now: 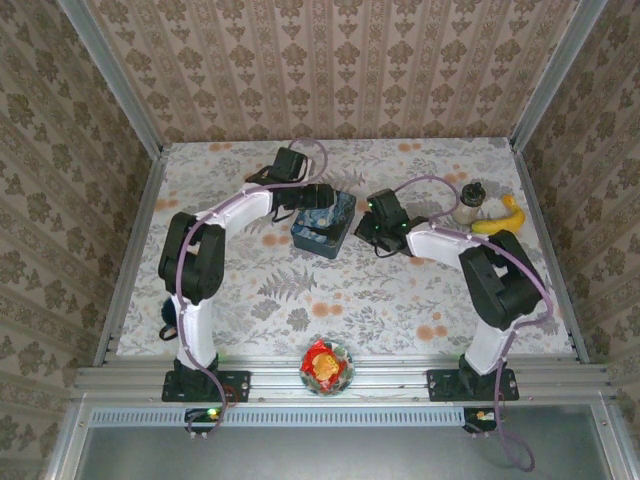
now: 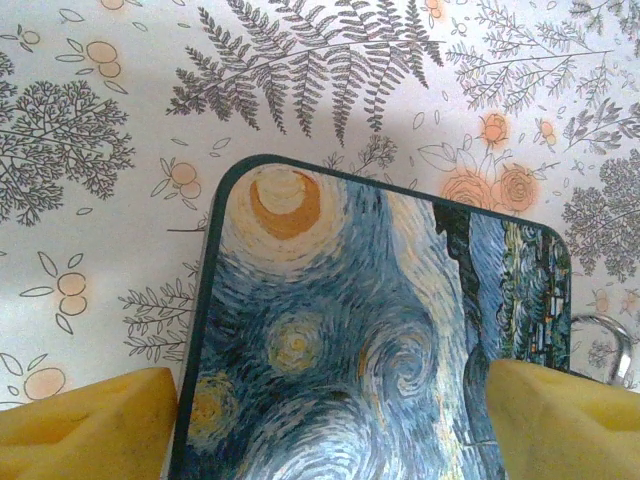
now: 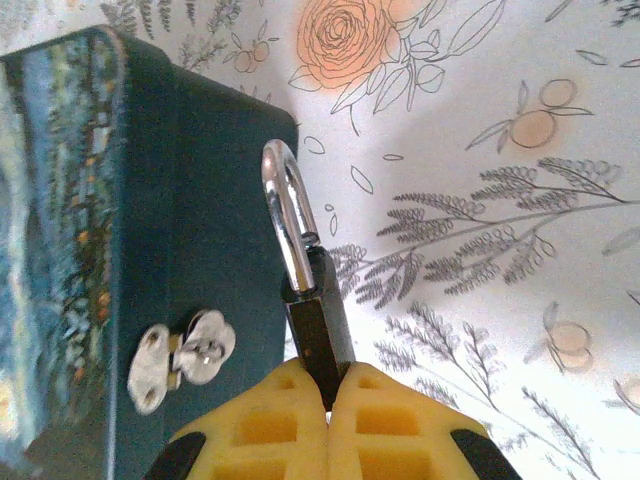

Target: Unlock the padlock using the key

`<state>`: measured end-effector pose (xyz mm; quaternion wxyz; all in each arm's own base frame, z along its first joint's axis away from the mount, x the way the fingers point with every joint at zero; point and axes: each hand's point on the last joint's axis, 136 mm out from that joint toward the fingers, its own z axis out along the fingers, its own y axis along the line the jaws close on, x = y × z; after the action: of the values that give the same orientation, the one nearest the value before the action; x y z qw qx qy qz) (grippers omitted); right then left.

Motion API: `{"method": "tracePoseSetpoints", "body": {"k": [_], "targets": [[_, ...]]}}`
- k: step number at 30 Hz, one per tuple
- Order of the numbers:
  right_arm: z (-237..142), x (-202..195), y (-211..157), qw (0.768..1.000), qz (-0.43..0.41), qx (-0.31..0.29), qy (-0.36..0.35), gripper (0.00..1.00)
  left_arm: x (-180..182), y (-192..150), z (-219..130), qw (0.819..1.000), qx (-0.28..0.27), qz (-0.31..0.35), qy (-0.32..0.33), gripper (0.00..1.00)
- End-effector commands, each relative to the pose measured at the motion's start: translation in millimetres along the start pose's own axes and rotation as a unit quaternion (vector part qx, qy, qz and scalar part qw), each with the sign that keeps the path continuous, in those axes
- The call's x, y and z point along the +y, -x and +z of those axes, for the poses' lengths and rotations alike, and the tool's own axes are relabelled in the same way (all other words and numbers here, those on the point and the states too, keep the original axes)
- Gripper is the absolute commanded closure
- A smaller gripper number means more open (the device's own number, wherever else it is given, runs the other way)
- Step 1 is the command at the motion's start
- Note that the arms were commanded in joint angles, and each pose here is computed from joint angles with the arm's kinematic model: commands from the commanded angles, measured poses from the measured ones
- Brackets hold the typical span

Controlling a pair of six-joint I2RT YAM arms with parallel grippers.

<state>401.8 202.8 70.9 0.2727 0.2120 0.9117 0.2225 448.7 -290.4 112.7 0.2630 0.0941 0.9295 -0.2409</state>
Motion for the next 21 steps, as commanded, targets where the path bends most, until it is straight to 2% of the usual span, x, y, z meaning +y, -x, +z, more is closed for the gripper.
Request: {"method": "tracePoseSetpoints", "body": {"k": [1, 6, 13, 21], "targets": [[-20, 1, -7, 1.0, -0.015, -0.009, -0.003, 1.0, -9, 15, -3, 1.0, -0.008, 0.002, -0.023, 0.18], [-27, 1, -38, 0.999, -0.031, 0.011, -0.004, 1.0, -12, 18, 10, 0.999, 0.001, -0.005, -0.037, 0.18], [-19, 10, -61, 0.999, -0.045, 0.019, 0.001, 1.0, -18, 20, 24, 0.998, 0.011, -0.014, -0.061, 0.18], [-1, 47, -74, 0.997, -0.066, 0.031, 0.034, 1.0, -35, 21, 37, 0.994, 0.024, -0.024, -0.101, 0.18]]}}
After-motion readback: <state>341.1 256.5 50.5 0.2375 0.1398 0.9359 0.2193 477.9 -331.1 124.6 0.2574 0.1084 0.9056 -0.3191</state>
